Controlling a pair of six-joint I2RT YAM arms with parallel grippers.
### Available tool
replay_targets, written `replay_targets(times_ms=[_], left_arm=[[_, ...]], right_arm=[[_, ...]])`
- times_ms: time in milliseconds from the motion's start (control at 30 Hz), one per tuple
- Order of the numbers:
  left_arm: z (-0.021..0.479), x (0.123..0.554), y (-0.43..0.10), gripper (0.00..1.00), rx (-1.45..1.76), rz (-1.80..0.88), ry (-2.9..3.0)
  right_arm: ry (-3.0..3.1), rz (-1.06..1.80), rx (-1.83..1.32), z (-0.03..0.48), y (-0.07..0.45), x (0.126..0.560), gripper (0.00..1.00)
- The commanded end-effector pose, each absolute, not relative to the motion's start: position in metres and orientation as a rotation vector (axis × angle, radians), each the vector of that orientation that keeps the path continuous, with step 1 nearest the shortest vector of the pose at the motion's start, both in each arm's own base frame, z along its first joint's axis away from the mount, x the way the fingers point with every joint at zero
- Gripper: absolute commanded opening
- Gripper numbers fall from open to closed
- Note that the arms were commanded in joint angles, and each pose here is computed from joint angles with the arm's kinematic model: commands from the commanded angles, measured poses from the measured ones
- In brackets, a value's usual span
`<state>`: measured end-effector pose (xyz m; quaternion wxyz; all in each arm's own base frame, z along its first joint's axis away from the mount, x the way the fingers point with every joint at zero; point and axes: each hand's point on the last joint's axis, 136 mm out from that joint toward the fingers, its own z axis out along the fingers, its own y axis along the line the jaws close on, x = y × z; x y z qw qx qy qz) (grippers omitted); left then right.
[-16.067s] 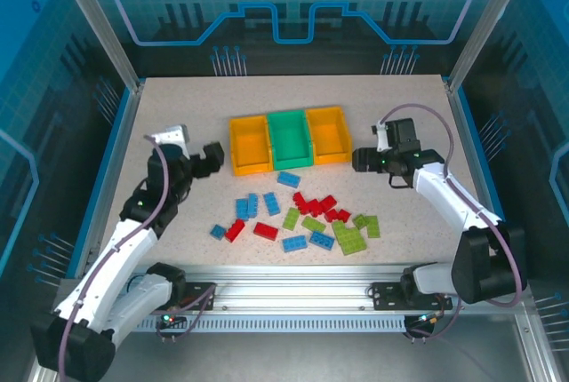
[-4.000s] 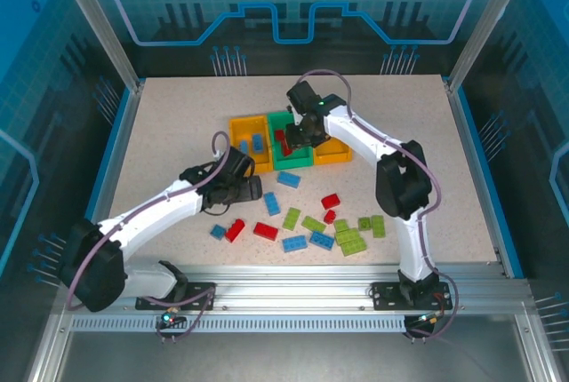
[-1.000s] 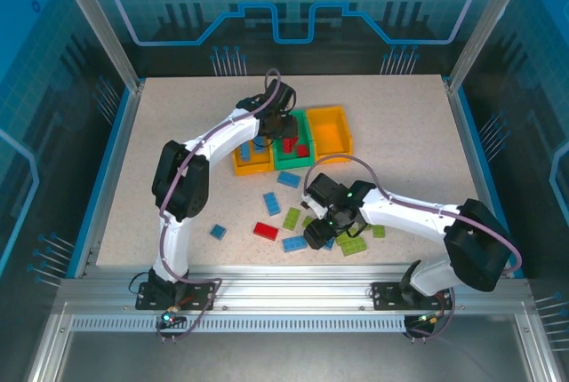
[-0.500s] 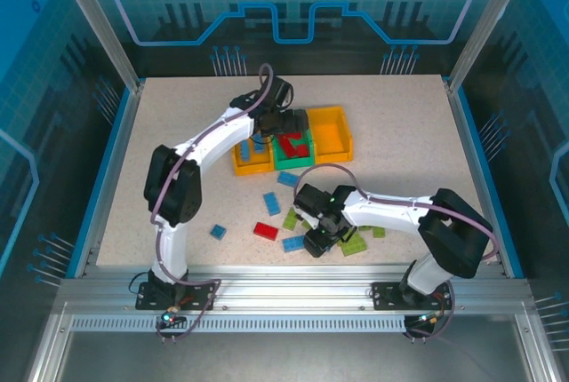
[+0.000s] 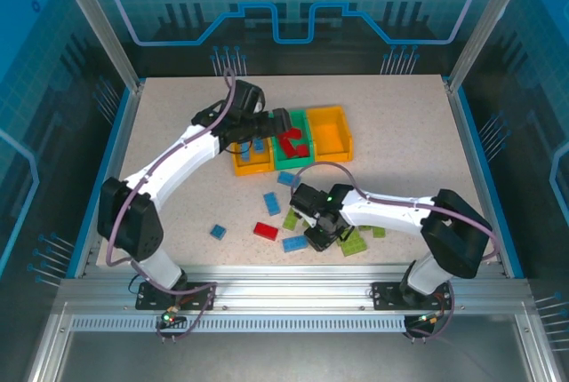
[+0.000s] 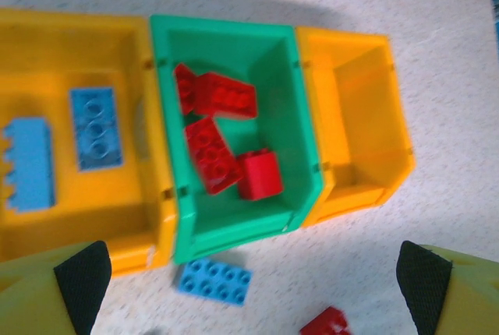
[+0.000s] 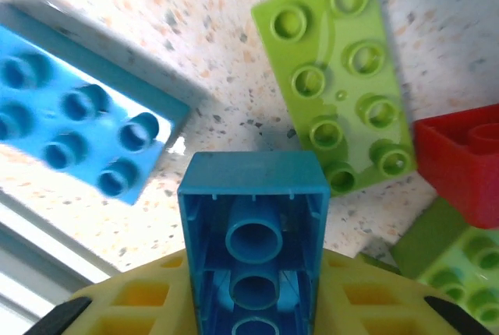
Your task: Sort the legos into containers by color
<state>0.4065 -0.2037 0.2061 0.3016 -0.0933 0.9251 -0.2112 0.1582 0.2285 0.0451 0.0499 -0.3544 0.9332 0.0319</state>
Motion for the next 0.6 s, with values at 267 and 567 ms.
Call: replay_targets(times_ms=[267, 567], left_arm=[[0.166, 0.330, -0.139, 0.99, -0.350, -0.338, 2.523], [0.128, 0.266, -0.098, 0.99, -0.473, -0.220, 2.597]], right_arm=[[2.623, 0.736, -0.755, 0.155, 0.300, 0.240, 0.31], [2.649, 0.964, -0.538, 0.175, 0.366, 0.328, 0.29]])
